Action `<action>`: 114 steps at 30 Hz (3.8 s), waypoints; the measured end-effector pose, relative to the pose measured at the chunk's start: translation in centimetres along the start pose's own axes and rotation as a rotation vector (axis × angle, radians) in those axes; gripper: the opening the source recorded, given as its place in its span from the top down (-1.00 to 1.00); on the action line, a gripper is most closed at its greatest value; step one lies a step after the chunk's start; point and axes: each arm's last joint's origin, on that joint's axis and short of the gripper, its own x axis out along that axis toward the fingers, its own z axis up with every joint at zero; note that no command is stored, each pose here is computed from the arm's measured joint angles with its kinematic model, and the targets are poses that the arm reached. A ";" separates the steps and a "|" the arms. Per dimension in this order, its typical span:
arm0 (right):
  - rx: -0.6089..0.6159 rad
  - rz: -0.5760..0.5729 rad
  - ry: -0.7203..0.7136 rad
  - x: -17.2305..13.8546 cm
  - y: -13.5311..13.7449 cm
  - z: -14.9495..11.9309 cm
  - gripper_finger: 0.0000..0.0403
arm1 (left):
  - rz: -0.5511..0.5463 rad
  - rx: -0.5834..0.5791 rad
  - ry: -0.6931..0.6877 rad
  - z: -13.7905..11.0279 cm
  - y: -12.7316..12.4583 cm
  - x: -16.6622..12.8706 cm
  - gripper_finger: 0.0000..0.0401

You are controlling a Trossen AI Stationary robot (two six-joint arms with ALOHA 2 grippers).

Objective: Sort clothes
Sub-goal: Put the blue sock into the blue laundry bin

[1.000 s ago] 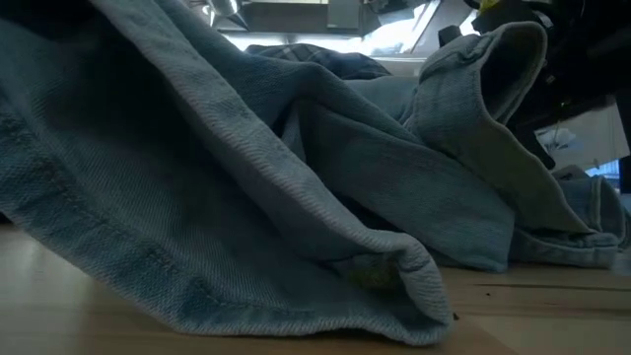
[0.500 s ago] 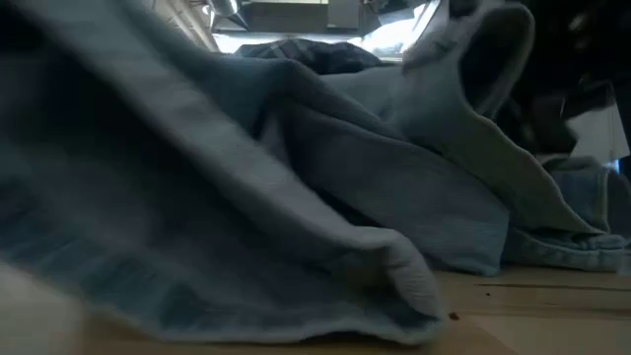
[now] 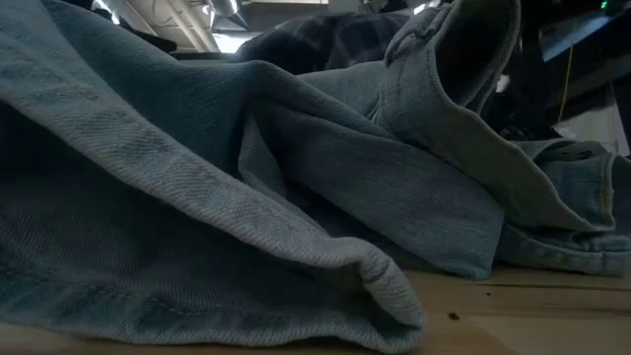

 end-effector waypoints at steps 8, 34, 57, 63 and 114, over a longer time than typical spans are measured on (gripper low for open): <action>0.070 -0.037 0.214 2.0 -0.3 -3.9 0.13 | 0.000 0.000 0.000 0.0 0.0 0.0 0.99; 0.532 0.265 -0.073 2.9 5.2 -10.3 0.13 | -0.001 0.000 0.000 0.0 0.0 0.0 0.99; 0.297 0.412 -0.073 4.4 -1.0 -6.2 0.13 | 0.000 0.000 0.000 0.0 0.0 0.0 0.99; 0.173 0.373 0.157 4.6 -3.8 -7.1 0.13 | 0.000 0.000 -0.001 0.0 0.0 0.0 0.99; 0.281 1.032 0.517 10.0 6.9 -18.4 0.59 | 0.000 0.000 0.000 0.0 0.0 0.0 0.99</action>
